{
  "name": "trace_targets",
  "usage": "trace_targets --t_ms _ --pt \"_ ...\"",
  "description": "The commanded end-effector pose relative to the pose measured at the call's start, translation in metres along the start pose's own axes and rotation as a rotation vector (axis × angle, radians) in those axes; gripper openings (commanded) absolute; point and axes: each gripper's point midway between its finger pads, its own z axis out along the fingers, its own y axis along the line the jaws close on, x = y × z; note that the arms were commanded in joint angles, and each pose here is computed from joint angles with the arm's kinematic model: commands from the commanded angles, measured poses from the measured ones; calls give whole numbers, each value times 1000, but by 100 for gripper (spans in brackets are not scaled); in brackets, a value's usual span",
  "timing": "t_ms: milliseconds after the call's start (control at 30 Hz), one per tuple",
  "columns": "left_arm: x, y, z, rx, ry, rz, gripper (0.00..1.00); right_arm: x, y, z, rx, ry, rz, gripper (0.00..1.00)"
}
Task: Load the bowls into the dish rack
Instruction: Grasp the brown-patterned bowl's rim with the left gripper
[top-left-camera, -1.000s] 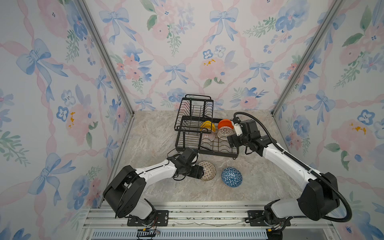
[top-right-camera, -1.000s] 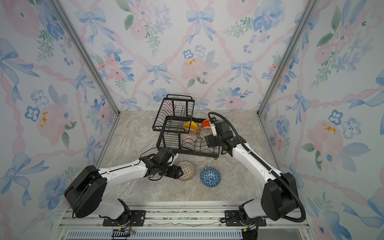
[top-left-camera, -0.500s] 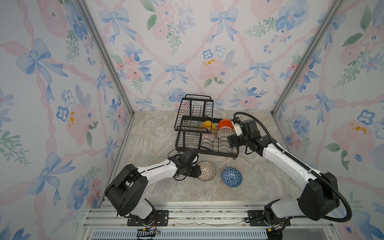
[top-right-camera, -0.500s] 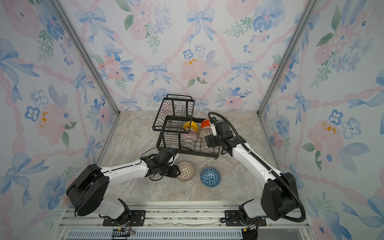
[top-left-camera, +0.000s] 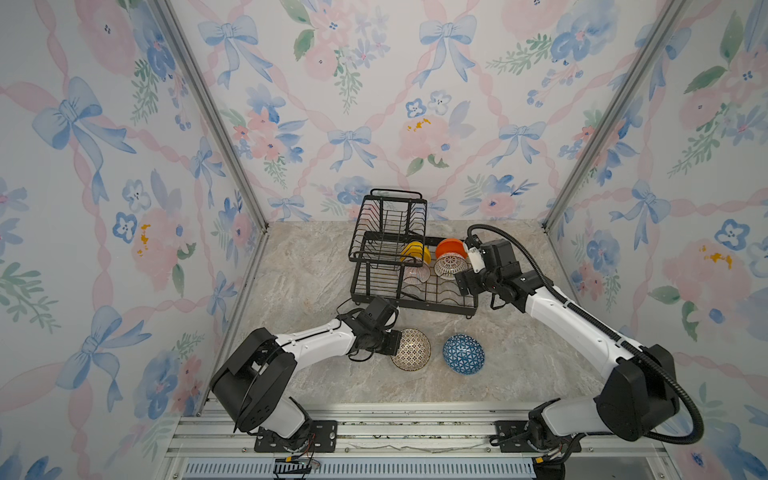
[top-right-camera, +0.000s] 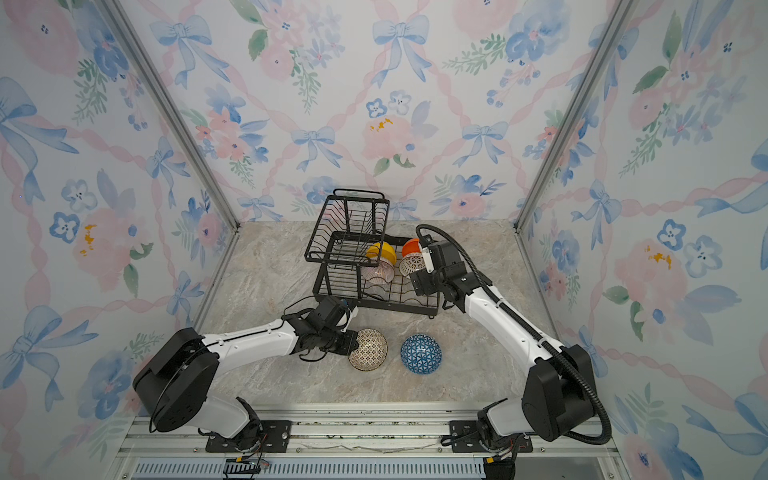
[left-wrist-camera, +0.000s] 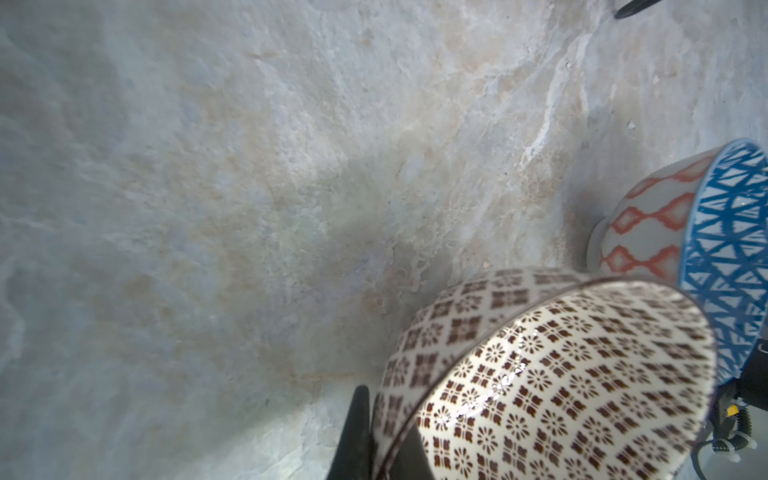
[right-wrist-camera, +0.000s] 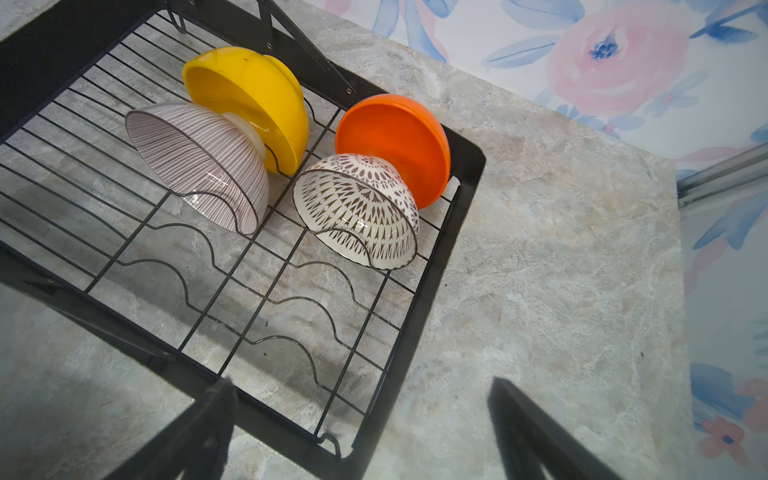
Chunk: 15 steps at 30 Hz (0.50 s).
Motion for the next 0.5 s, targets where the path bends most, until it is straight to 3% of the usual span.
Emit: trace_targets --t_ms 0,467 --pt "3 -1 2 1 13 3 0 4 -6 -5 5 16 -2 97" --pt "-16 -10 -26 14 -87 37 0 5 -5 -10 -3 16 -9 97"
